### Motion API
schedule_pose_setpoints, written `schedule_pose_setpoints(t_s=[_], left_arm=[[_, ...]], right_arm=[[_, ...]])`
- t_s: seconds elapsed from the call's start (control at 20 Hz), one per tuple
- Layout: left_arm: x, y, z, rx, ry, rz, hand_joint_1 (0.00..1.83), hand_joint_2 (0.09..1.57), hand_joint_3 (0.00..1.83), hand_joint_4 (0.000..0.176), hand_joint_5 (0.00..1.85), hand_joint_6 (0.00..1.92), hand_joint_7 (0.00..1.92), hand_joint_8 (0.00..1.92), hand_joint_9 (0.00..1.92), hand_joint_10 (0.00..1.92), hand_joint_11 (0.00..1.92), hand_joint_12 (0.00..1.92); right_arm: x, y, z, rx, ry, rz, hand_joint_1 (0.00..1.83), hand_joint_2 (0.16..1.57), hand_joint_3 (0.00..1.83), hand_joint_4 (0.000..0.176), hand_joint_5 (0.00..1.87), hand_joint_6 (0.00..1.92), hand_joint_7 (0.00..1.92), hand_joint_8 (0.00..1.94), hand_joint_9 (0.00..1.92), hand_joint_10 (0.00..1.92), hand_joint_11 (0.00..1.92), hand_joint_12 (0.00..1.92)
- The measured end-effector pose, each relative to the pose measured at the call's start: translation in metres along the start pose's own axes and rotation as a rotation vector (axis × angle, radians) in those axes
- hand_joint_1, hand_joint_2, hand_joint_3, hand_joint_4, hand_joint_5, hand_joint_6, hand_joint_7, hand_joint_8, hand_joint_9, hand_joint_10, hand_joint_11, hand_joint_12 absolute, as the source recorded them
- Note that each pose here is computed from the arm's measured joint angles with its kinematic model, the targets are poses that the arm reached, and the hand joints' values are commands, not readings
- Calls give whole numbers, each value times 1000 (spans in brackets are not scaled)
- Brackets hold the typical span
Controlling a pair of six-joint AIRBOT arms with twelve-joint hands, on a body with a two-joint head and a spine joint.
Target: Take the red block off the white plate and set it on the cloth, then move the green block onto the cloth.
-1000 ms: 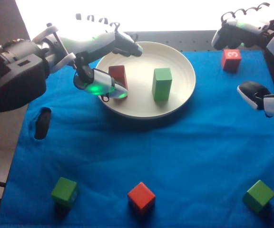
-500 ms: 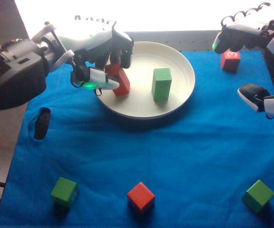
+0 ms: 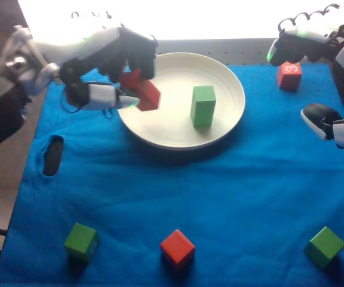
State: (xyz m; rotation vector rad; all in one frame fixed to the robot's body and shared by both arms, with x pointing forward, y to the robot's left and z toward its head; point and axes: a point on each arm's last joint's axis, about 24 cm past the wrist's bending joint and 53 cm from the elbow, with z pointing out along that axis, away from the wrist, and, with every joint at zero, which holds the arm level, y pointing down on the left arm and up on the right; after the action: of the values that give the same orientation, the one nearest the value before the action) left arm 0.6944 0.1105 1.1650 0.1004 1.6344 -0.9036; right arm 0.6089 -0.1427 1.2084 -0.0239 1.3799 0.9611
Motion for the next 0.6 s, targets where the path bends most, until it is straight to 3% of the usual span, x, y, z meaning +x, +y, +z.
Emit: schedule_pose_setpoints(t_s=[0.05, 0.1, 0.15, 0.3, 0.45, 0.5, 0.6], left_arm=[[-3, -6, -9, 20, -14, 7, 1202, 1207, 4, 0, 801, 1309, 804, 1215, 675, 1210, 390, 1783], [-2, -12, -16, 36, -16, 10, 1170, 1210, 1, 15, 810, 1320, 800, 1222, 658, 1123, 322, 1798], [-1, -20, -24, 58, -19, 12, 1346, 1191, 0, 0, 747, 1132, 878, 1278, 777, 1470, 521, 1776], [-7, -39, -38, 114, -46, 26, 1352, 1201, 2, 0, 712, 1124, 841, 1333, 800, 1511, 622, 1736], [-3, -44, -51, 127, -38, 32, 1350, 1196, 0, 0, 693, 1183, 837, 1270, 853, 1449, 689, 1597], [-1, -44, -56, 126, -30, 31, 1223, 1222, 5, 0, 696, 1229, 846, 1382, 824, 1344, 698, 1602], [7, -47, -63, 126, -7, 31, 1174, 1240, 1, 0, 692, 1272, 823, 1417, 799, 1219, 656, 1588]], right_arm=[[0, 0, 0, 0, 0, 1, 1405, 612, 601, 0, 514, 951, 596, 1009, 549, 1320, 470, 1767], [0, 0, 0, 0, 0, 1, 1401, 616, 599, 0, 519, 935, 601, 1018, 547, 1333, 467, 1783], [0, -1, 0, 4, -2, 2, 1388, 634, 576, 0, 531, 937, 588, 1068, 510, 1384, 424, 1834], [-1, -2, 0, 9, -4, 7, 1366, 669, 539, 0, 518, 953, 563, 1124, 495, 1421, 432, 1847], [-1, -3, 0, 14, -6, 10, 1357, 731, 458, 0, 461, 983, 497, 1121, 440, 1397, 376, 1834], [-1, -2, 0, 11, -7, 10, 1365, 738, 444, 0, 469, 987, 505, 1141, 453, 1400, 384, 1828], [-1, -2, 0, 13, -8, 11, 1379, 739, 437, 0, 469, 995, 518, 1148, 457, 1401, 389, 1814]])
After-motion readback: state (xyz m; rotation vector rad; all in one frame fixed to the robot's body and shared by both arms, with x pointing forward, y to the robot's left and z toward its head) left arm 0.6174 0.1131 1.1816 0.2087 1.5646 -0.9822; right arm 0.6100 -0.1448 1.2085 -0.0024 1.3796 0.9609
